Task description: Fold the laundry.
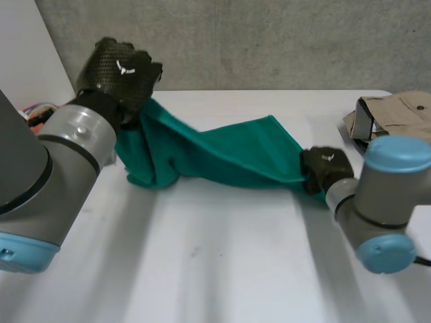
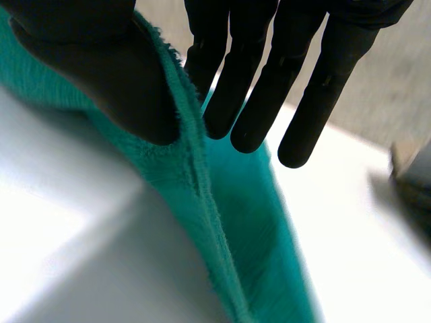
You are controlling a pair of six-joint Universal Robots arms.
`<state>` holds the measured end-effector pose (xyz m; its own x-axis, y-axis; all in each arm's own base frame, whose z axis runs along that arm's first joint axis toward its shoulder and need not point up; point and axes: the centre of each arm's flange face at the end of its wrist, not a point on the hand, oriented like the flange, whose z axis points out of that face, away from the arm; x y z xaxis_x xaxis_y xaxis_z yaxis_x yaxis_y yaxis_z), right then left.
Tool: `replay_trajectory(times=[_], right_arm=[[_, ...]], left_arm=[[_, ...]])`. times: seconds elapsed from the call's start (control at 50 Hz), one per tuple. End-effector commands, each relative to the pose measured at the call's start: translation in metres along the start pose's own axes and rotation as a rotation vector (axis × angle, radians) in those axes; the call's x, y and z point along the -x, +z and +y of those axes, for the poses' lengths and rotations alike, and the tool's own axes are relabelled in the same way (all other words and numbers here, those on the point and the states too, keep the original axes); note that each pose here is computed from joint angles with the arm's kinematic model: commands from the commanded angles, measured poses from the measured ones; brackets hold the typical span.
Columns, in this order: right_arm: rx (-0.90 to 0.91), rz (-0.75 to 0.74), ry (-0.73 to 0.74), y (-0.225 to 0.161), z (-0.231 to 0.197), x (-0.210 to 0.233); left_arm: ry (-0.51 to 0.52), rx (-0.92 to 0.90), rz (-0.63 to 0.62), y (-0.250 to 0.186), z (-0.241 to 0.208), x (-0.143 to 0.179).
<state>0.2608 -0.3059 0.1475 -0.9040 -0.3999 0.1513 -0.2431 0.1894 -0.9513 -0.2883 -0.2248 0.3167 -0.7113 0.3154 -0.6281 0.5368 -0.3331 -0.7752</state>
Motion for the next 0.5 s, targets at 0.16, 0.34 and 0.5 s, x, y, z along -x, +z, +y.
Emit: replay_trajectory(times=[0.16, 0.34, 0.5], right_arm=[[-0.075, 0.214, -0.730, -0.094, -0.127, -0.073], [0.074, 0.083, -0.769, -0.123, -0.131, -0.068], [0.232, -0.036, -0.745, -0.069, -0.082, -0.064]], left_arm=[[0.026, 0.218, 0.089, -0.033, 0.046, -0.002], [0.024, 0.288, 0.164, -0.049, 0.058, -0.011], [0.020, 0.383, 0.272, -0.016, 0.103, -0.043]])
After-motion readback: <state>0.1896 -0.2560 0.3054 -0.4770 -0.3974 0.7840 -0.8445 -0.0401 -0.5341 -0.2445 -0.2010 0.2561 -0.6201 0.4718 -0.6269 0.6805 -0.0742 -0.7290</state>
